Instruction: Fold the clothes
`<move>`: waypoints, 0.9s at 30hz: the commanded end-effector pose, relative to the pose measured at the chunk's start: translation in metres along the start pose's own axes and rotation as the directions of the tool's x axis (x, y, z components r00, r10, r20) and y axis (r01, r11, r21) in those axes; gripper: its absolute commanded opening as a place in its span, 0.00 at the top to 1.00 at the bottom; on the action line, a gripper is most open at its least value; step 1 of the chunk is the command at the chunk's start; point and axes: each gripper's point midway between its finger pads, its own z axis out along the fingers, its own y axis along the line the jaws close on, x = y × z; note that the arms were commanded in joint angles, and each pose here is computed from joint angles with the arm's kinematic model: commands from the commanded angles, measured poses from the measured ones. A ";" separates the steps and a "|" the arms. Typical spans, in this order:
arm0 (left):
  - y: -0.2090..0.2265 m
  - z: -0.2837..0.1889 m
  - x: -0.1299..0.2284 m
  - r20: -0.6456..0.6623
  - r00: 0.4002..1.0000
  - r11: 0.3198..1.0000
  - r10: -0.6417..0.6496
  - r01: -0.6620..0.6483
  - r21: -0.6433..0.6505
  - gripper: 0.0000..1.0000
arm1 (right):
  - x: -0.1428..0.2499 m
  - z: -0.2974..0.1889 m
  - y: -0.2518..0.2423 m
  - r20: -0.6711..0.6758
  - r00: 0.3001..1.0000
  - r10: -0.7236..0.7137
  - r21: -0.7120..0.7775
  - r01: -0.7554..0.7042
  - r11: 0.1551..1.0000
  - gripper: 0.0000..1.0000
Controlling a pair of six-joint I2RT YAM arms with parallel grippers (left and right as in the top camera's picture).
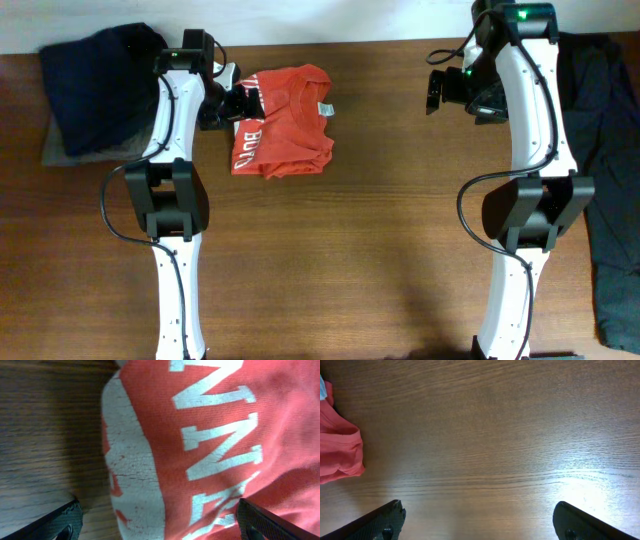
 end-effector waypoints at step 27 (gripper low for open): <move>-0.070 0.076 0.032 -0.105 0.987 0.983 0.124 -0.108 0.149 0.99 | 0.006 0.006 0.001 -0.039 0.999 -0.009 0.001 0.009 1.000 0.01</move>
